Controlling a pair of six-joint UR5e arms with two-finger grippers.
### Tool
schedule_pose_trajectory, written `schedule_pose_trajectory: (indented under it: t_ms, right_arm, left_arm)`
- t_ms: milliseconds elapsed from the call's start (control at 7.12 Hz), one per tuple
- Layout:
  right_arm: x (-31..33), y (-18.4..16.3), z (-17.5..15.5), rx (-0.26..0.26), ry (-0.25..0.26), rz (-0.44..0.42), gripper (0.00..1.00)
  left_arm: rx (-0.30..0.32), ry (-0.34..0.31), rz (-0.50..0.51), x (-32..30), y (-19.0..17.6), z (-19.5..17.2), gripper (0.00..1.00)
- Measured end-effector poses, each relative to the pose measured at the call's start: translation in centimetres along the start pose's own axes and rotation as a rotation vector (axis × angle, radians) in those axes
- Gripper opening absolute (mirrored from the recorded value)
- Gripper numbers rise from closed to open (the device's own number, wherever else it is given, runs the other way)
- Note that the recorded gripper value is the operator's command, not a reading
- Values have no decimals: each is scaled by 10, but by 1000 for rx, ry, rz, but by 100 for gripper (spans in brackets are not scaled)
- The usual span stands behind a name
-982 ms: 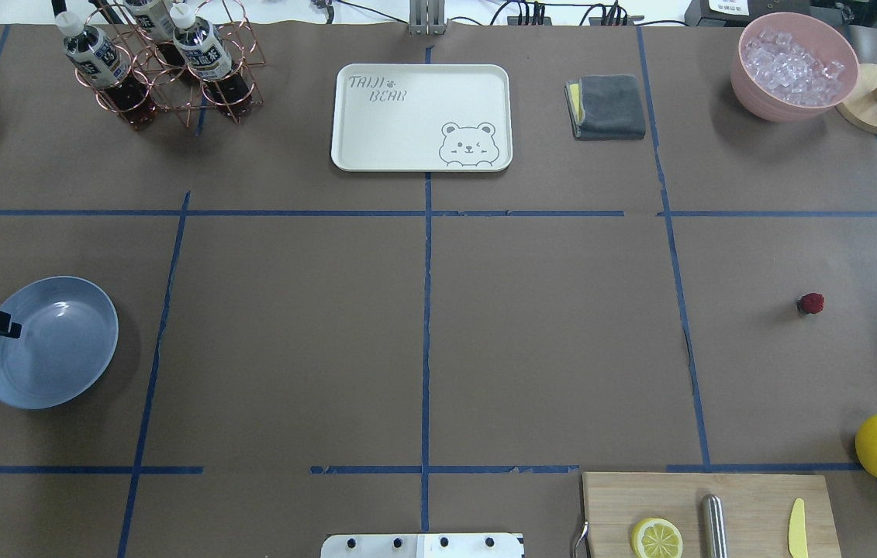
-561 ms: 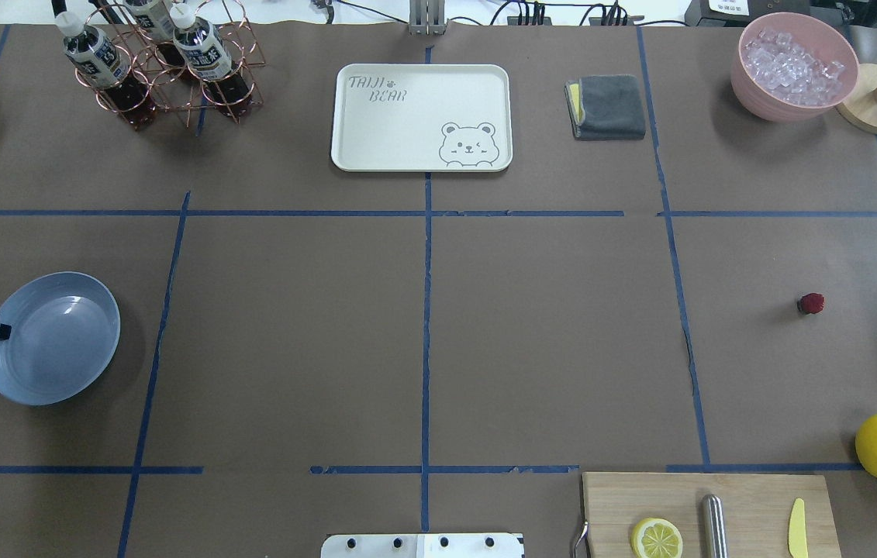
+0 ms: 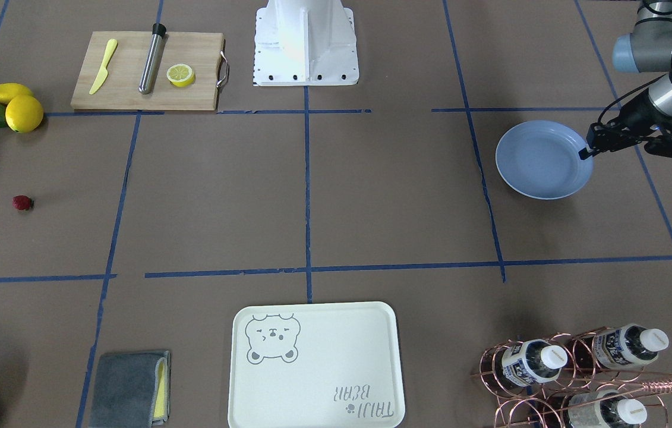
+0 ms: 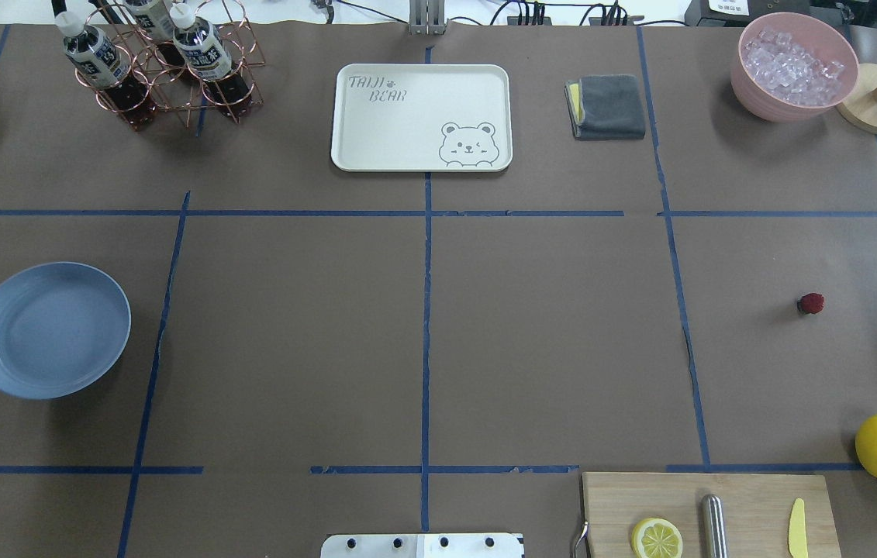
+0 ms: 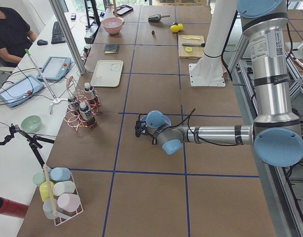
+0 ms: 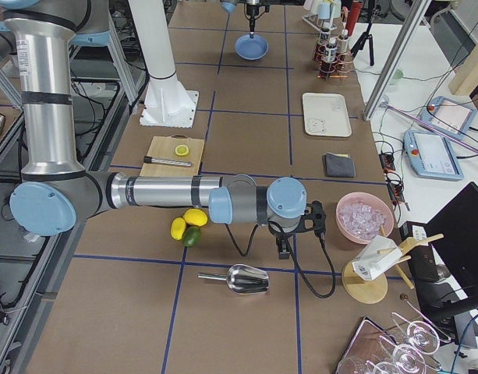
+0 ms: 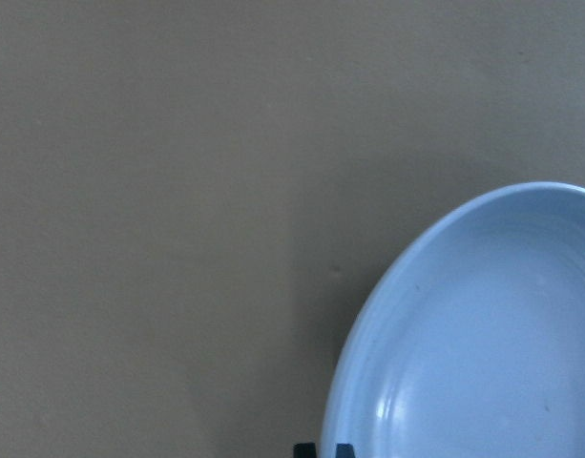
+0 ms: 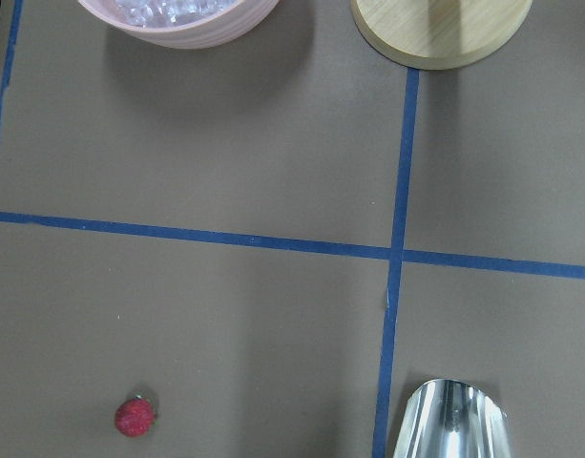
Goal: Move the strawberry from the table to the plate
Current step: 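Grasp the rim of the light blue plate with the left gripper, then slide the light blue plate toward the table center with the left gripper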
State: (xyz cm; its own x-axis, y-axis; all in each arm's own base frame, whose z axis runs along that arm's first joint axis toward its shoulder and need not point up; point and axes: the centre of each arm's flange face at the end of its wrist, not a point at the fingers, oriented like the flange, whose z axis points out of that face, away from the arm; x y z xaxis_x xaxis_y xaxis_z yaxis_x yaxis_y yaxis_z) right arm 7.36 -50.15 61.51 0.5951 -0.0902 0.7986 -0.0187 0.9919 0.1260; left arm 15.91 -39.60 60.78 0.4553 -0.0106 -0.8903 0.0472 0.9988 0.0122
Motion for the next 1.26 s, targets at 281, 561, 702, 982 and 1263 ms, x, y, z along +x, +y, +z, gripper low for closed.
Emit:
schedule_pose_trajectory:
  t_ms: [281,561,702,982,1263]
  right_arm:
    - [-6,-3,7,-12,18,7,100]
    - [-40,-11,13,-17,62,38,100]
    - [-69,-15,19,-16,96,58,100]
    - [-142,-17,43,-16,112,92,100]
    - [-194,-10,78,16,111,108,100]
  left_arm:
    - [56,58,3,40,-39,-20,0]
    - [93,137,-95,117,-83,-28,0]
    - [84,178,-155,164,-94,-20,0]
    - [54,206,-289,285,-98,28,0]
    - [77,166,-392,399,-73,91,0]
